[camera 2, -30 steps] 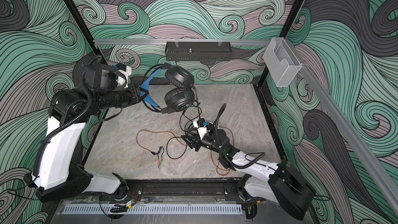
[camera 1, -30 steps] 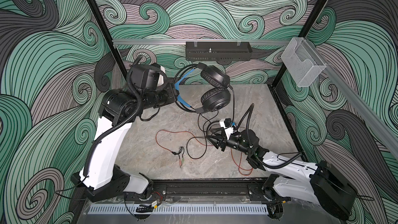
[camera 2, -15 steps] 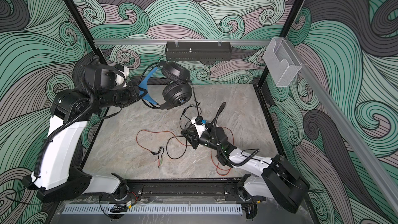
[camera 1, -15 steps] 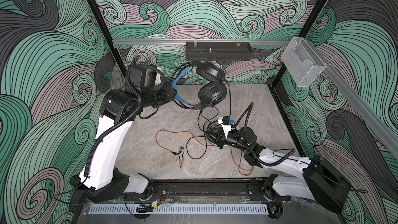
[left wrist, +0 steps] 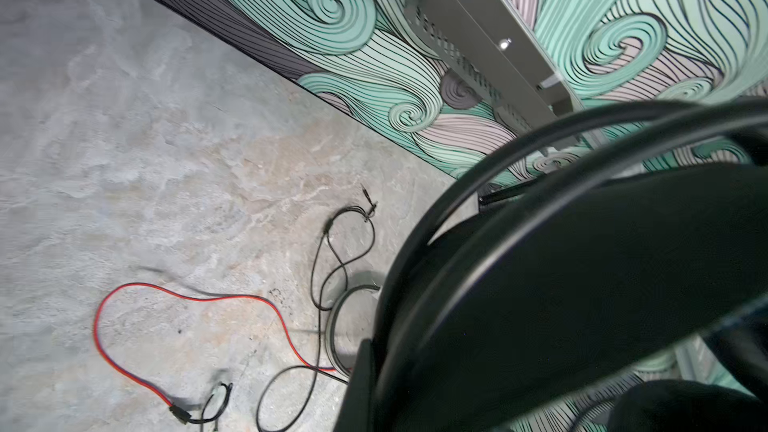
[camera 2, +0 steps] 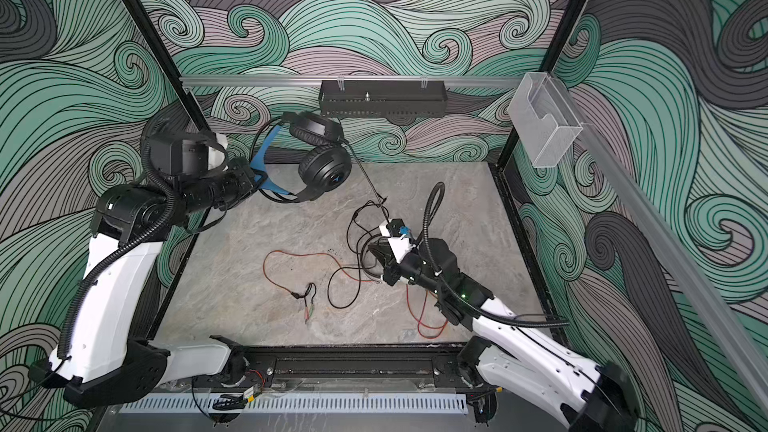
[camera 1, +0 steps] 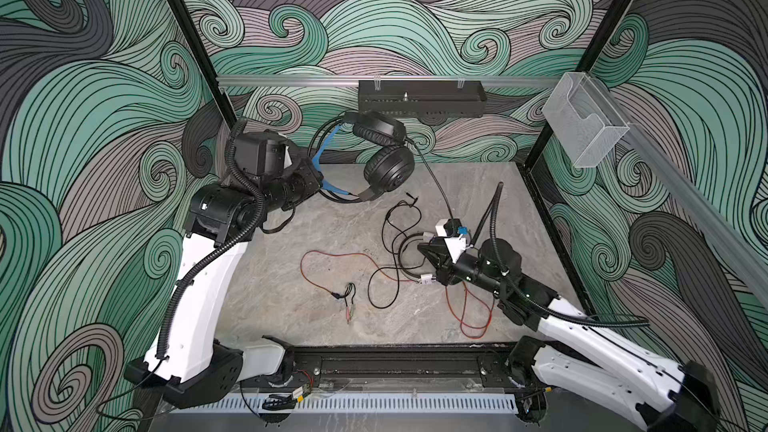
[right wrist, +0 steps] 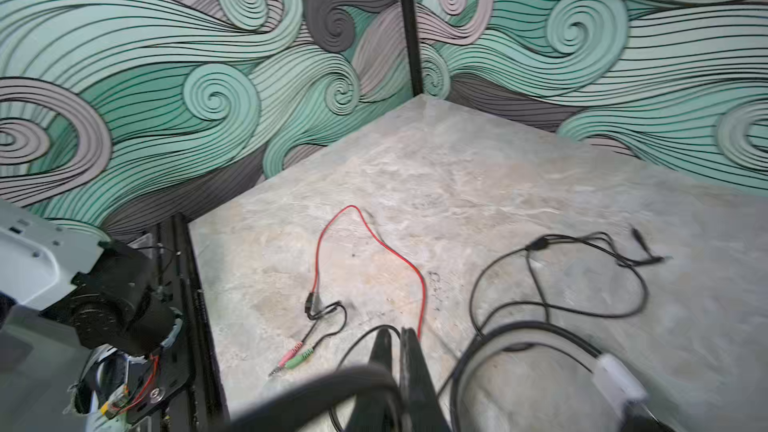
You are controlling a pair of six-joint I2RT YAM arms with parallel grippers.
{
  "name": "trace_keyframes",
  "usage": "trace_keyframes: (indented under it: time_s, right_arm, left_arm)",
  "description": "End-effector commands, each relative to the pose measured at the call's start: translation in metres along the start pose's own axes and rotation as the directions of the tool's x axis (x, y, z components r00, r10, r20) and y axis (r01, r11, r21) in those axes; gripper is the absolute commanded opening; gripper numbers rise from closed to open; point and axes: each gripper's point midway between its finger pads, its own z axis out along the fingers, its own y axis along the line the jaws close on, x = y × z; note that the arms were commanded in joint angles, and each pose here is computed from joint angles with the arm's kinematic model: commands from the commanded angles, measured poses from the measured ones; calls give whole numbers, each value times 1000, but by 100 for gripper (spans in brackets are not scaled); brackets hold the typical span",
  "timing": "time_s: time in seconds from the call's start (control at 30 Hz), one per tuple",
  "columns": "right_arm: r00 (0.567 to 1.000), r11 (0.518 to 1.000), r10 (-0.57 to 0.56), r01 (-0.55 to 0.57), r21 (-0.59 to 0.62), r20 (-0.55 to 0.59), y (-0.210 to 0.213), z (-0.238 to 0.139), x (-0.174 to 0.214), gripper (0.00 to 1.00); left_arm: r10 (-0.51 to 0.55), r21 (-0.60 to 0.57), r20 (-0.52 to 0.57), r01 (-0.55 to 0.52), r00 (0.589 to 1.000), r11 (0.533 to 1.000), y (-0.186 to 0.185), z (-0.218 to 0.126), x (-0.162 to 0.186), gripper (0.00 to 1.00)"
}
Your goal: Wrap the headphones
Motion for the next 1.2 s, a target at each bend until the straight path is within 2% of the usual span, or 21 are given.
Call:
trace_keyframes:
  time_s: [0.0, 0.2, 0.33, 0.43, 0.53, 0.67, 0.73, 0.87, 0.97, 1.03, 1.17]
  right_arm:
    - [949, 967, -120, 178, 185, -290, -34, -44, 31, 0]
    - [837, 881, -291, 424, 212, -464, -53, -87, 1, 0]
    - [806, 809, -334, 511, 289, -489, -69, -98, -39, 0]
    - [764, 739, -377, 589, 327, -524, -77, -96, -65, 0]
    - [753, 695, -426, 628, 351, -502, -74, -92, -95, 0]
    - [740, 663, -510, 663, 348, -439, -51, -85, -128, 0]
    - [719, 653, -581, 692, 308, -382, -30, -80, -141, 0]
    - [642, 614, -735, 767, 188, -220, 29, -72, -160, 0]
    - [601, 593, -779, 799, 102, -178, 59, -59, -170, 0]
    - [597, 594, -784, 801, 71, -171, 71, -47, -178, 0]
    - [588, 591, -788, 806, 42, -185, 84, -19, -191, 0]
  left_arm:
    - [17, -63, 208, -4, 978, 998, 18, -25, -35, 0]
    - [142, -236, 274, -77, 951, 969, 64, -27, -31, 0]
    - [230, -338, 266, -133, 936, 932, 87, -32, -25, 0]
    - [294, -390, 247, -183, 924, 902, 96, -39, -23, 0]
    - [347, -412, 222, -234, 911, 881, 100, -42, -21, 0]
    - [401, -430, 184, -294, 897, 854, 104, -40, -17, 0]
    - [422, -424, 158, -324, 893, 845, 105, -37, -13, 0]
    - [436, -354, 100, -377, 895, 856, 96, -21, 1, 0]
    - [448, -275, 73, -414, 891, 868, 83, -10, 14, 0]
    - [471, -210, 41, -453, 881, 866, 72, -3, 27, 0]
    - [569, -82, -14, -568, 822, 819, 48, 6, 60, 0]
